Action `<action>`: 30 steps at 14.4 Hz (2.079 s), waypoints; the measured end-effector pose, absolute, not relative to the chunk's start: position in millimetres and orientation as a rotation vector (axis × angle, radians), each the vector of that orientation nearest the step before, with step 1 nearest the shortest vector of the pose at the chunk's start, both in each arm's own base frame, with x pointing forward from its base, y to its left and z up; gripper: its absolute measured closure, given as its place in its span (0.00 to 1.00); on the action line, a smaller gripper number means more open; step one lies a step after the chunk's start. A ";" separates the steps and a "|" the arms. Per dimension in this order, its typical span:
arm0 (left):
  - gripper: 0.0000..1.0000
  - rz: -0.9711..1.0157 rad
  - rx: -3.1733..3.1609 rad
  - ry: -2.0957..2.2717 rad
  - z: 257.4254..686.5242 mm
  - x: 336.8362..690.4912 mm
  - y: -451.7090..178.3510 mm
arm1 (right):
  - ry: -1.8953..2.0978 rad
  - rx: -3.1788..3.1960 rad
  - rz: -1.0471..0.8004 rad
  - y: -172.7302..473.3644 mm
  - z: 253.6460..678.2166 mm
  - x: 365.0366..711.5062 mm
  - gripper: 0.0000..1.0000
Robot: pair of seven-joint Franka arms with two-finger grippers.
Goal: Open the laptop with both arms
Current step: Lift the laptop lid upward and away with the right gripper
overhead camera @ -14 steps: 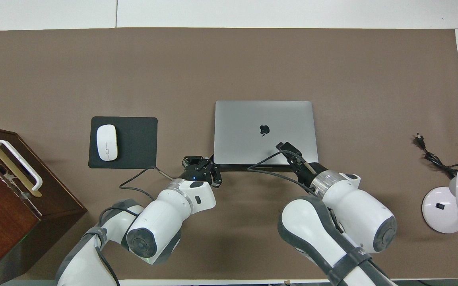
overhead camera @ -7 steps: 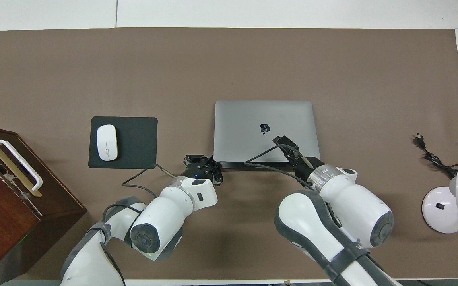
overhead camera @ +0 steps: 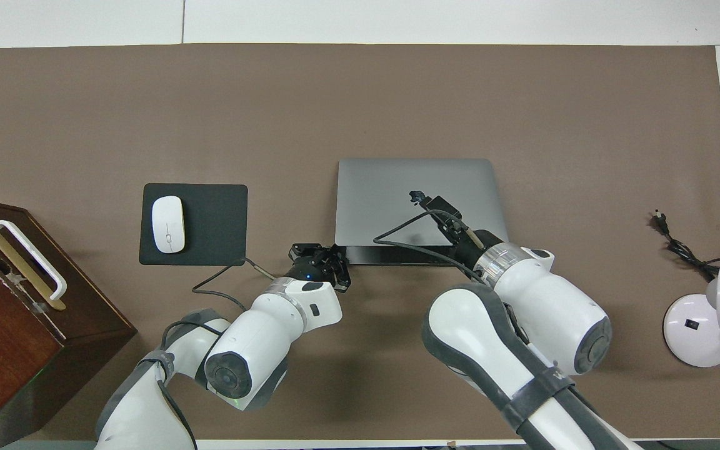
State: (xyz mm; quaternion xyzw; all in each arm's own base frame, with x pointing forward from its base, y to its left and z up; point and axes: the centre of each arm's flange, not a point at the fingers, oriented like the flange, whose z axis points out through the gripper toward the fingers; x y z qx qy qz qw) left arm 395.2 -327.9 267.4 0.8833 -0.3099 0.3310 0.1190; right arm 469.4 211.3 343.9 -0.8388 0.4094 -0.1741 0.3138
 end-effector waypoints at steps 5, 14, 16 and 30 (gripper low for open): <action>0.99 0.969 2.582 -0.909 267.3 395.2 -328.0 | 1.067 -2.170 -0.493 216.8 360.9 488.9 0.00; 0.99 0.970 2.581 -0.913 267.2 395.2 -328.0 | 1.041 -2.093 -0.612 210.6 392.8 549.7 0.00; 0.99 0.970 2.581 -0.914 267.2 395.2 -328.1 | 1.040 -2.075 -0.632 208.2 399.7 560.0 0.00; 0.99 0.971 2.580 -0.917 267.1 395.2 -328.1 | 1.002 -2.034 -0.705 196.9 425.3 589.1 0.00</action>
